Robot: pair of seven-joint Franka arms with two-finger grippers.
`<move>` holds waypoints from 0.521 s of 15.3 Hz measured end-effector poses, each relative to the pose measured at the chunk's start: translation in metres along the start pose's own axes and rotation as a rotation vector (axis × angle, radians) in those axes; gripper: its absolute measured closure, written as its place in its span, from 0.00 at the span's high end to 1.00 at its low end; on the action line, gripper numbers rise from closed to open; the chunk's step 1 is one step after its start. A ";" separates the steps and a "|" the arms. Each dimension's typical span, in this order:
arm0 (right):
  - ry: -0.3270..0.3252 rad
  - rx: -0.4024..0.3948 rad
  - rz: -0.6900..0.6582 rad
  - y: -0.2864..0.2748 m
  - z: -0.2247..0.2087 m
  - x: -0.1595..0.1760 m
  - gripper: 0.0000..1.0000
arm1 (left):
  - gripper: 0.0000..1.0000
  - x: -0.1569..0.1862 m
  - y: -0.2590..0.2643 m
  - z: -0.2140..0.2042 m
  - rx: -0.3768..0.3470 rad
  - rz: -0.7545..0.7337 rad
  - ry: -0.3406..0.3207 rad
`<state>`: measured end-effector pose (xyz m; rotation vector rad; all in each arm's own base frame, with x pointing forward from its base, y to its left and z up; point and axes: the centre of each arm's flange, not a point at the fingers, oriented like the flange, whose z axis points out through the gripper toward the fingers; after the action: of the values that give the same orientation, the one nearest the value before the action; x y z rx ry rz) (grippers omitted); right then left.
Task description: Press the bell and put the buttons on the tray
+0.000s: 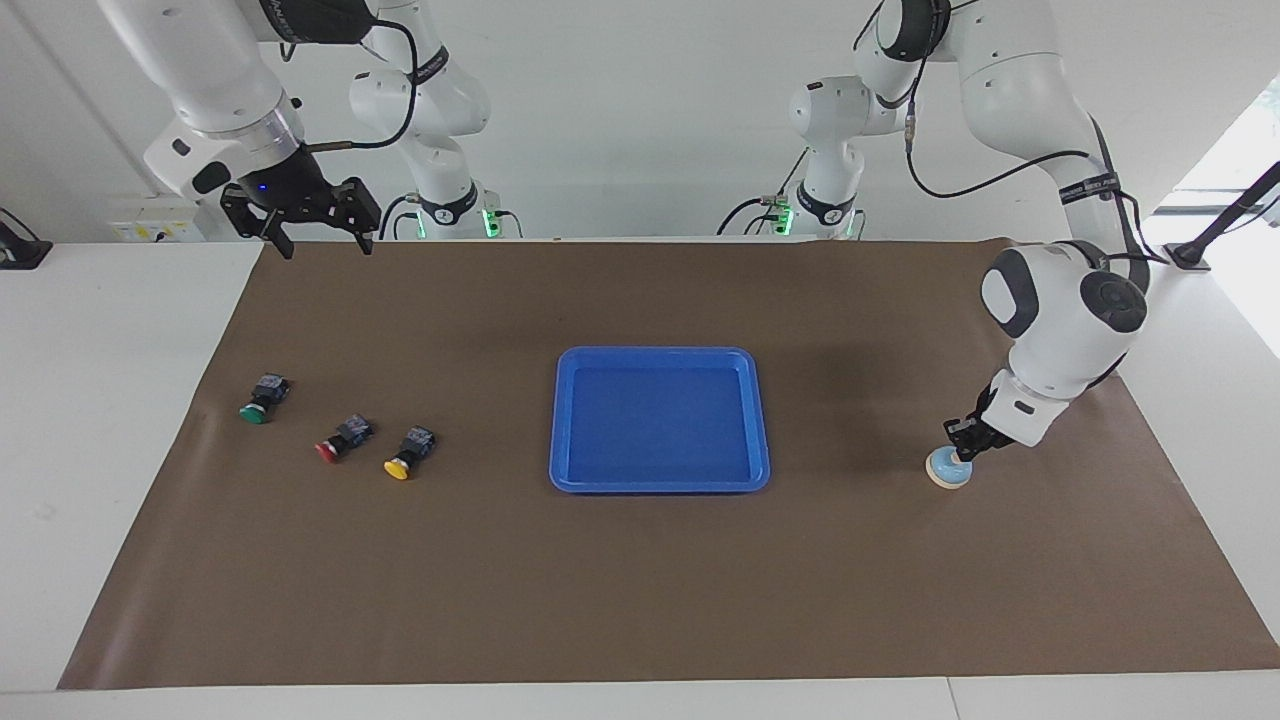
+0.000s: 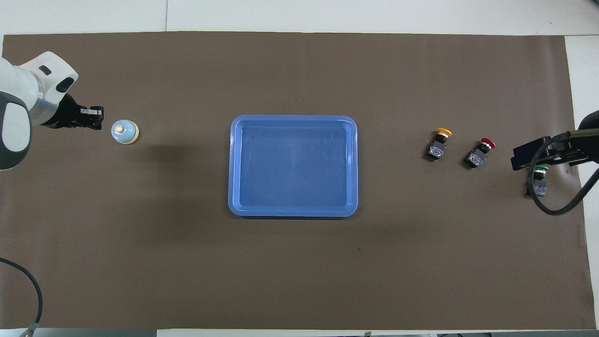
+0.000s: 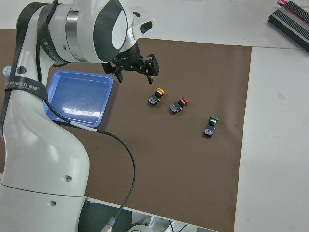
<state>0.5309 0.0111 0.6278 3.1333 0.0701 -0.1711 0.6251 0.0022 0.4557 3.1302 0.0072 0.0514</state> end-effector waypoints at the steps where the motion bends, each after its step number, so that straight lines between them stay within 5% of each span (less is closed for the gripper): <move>1: 0.000 0.000 0.000 0.000 0.000 0.000 1.00 | 0.01 -0.010 -0.001 -0.026 0.002 -0.003 0.006; 6: 0.000 0.000 0.000 0.000 0.000 0.000 1.00 | 0.18 -0.061 -0.005 -0.117 0.009 -0.014 0.003; 8: 0.000 0.000 0.000 0.000 0.000 0.000 1.00 | 0.40 -0.075 -0.003 -0.133 0.010 -0.013 -0.004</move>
<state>0.5309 0.0111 0.6278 3.1333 0.0701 -0.1711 0.5457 0.0059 0.5864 3.1402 0.0272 0.0450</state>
